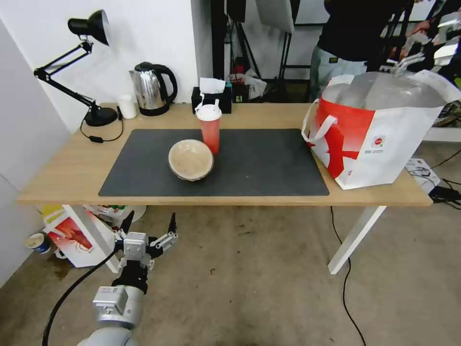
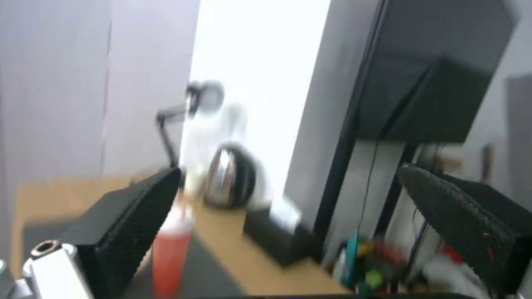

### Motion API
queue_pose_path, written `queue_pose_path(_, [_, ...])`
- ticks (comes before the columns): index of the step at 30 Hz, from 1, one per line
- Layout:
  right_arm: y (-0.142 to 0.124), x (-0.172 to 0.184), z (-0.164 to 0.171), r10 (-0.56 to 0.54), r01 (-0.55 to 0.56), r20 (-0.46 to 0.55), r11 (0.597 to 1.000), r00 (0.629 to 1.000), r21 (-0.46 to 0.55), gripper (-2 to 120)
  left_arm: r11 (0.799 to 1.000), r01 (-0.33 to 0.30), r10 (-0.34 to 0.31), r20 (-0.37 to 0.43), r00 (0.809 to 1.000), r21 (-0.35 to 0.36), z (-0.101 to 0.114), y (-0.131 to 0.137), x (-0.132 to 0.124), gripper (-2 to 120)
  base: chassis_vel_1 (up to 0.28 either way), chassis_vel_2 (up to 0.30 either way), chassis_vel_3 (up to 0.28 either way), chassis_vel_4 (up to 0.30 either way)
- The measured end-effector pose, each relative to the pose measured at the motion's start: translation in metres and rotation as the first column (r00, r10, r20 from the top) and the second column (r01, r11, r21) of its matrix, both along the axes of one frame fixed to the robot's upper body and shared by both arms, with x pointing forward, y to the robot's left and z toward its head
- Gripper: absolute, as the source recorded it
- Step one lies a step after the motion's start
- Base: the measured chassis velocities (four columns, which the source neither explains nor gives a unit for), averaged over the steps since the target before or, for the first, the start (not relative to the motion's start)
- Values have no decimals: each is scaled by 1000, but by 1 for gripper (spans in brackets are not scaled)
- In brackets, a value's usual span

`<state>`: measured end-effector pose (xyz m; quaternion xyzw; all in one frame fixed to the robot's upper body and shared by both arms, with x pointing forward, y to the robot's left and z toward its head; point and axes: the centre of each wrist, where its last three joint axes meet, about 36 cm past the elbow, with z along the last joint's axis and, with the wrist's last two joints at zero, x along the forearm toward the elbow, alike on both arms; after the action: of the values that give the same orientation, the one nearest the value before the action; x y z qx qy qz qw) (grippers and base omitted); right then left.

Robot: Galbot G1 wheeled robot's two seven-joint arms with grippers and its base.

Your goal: Pick up the trash from the table and place it into the takeout bag.

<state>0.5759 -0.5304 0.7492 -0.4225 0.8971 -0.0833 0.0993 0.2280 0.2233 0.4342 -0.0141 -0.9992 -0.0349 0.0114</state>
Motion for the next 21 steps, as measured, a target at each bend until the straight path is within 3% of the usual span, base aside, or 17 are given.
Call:
queue_pose_path(3, [48, -24, -7, -61, 53, 80, 994, 995, 93, 100, 1000, 0, 0, 0, 1000, 0, 0, 0, 0, 100, 0, 0, 0, 0])
queue_pose_path(4, [48, -24, -7, -61, 53, 80, 994, 995, 93, 100, 1000, 0, 0, 0, 1000, 0, 0, 0, 0, 100, 0, 0, 0, 0])
queue_pose_path(6, [89, -39, -19, -110, 87, 126, 980, 986, 177, 100, 1000, 0, 0, 0, 1000, 0, 0, 0, 0, 100, 0, 0, 0, 0])
queue_pose_path(8, [127, -54, -30, -151, 115, 123, 959, 981, 260, 100, 1000, 0, 0, 0, 1000, 0, 0, 0, 0, 100, 0, 0, 0, 0])
queue_pose_path(9, [127, -54, -30, -151, 115, 123, 959, 981, 260, 100, 1000, 0, 0, 0, 1000, 0, 0, 0, 0, 100, 0, 0, 0, 0])
queue_pose_path(12, [185, -77, -62, -178, 133, 99, 928, 979, 349, 100, 1000, 0, 0, 0, 1000, 0, 0, 0, 0, 100, 0, 0, 0, 0])
queue_pose_path(13, [185, -77, -62, -178, 133, 99, 928, 979, 349, 100, 1000, 0, 0, 0, 1000, 0, 0, 0, 0, 100, 0, 0, 0, 0])
queue_pose_path(16, [225, -96, -81, -215, 167, 80, 904, 973, 395, 100, 1000, 0, 0, 0, 1000, 0, 0, 0, 0, 100, 0, 0, 0, 0])
queue_pose_path(21, [261, -116, -101, -232, 187, 52, 880, 971, 436, 100, 1000, 0, 0, 0, 1000, 0, 0, 0, 0, 100, 0, 0, 0, 0])
